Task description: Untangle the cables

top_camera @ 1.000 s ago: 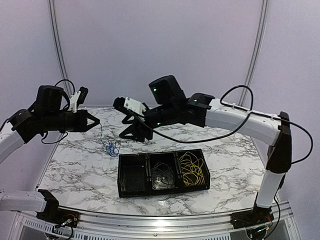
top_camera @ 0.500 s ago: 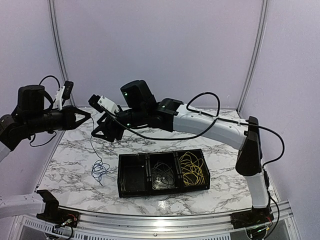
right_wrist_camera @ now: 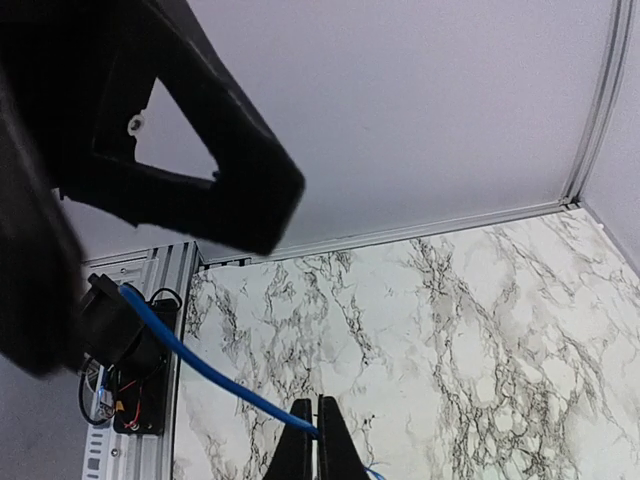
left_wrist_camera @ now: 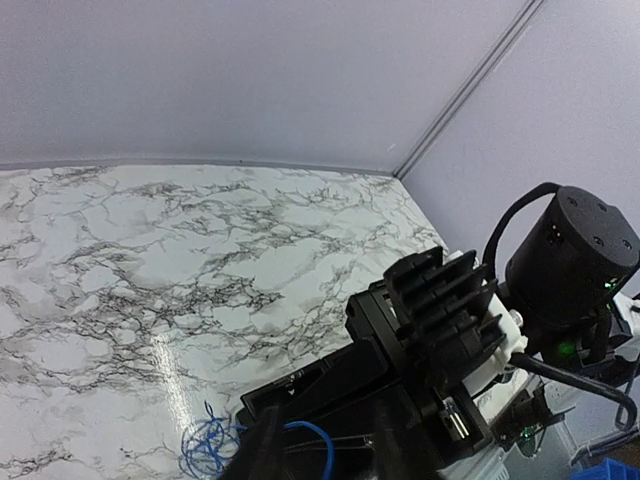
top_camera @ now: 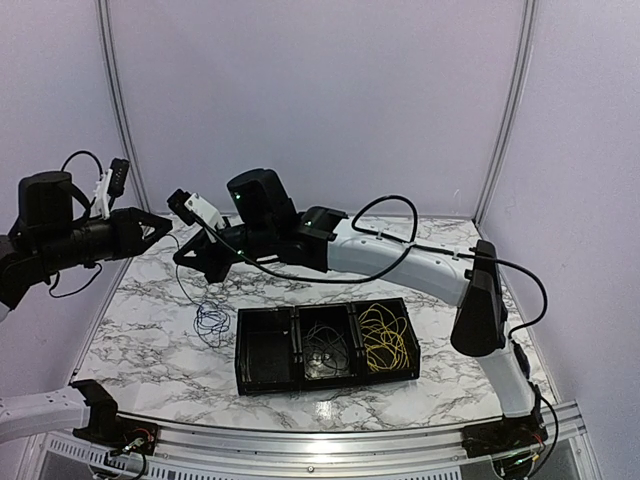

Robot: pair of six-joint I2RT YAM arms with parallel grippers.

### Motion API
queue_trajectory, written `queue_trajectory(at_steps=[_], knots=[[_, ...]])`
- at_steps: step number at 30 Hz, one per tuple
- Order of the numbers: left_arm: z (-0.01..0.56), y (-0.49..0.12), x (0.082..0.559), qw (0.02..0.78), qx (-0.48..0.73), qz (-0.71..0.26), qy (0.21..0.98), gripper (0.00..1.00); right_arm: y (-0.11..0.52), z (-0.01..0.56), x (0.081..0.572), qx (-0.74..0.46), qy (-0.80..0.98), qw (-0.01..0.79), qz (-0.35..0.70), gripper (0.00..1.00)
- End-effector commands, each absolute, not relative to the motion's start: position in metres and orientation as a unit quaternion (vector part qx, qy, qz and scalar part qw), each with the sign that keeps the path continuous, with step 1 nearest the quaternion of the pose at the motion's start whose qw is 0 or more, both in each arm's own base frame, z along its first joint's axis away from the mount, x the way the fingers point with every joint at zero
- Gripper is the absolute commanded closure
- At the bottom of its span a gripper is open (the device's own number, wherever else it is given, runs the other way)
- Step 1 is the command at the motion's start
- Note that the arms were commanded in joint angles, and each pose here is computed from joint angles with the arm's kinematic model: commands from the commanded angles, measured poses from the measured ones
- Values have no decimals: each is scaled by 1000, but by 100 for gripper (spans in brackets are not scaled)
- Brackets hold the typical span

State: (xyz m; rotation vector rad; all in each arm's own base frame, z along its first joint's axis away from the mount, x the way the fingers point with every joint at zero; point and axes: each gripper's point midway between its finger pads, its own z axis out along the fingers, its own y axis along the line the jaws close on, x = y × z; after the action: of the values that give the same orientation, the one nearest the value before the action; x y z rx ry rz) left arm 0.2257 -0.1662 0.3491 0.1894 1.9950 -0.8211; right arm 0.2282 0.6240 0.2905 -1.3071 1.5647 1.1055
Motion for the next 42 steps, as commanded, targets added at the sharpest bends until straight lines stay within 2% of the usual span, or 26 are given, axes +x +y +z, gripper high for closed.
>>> queue_trajectory(at_steps=[1, 7, 10, 11, 20, 24, 26, 34, 42], knots=[[353, -143, 217, 506, 44, -314, 802, 49, 624, 337, 230, -499, 594, 445, 448, 100], [317, -141, 198, 486, 59, -324, 810, 45, 619, 346, 232, -495, 593, 458, 440, 100], [299, -145, 198, 472, 66, -324, 817, 33, 618, 348, 232, -493, 593, 459, 441, 100], [297, -146, 200, 474, 72, -324, 815, 32, 618, 349, 232, -492, 594, 459, 442, 100], [260, -169, 221, 484, 116, -327, 803, 34, 616, 366, 229, -485, 582, 468, 455, 100], [237, -162, 236, 498, 106, -290, 810, 35, 616, 379, 223, -488, 566, 469, 471, 100], [223, -158, 243, 507, 91, -275, 812, 40, 614, 388, 217, -490, 554, 466, 485, 100], [141, -142, 260, 505, 1, -256, 824, 68, 597, 440, 192, -503, 499, 481, 517, 100], [69, -116, 243, 452, -57, -212, 865, 82, 545, 551, 171, -478, 405, 578, 524, 100]])
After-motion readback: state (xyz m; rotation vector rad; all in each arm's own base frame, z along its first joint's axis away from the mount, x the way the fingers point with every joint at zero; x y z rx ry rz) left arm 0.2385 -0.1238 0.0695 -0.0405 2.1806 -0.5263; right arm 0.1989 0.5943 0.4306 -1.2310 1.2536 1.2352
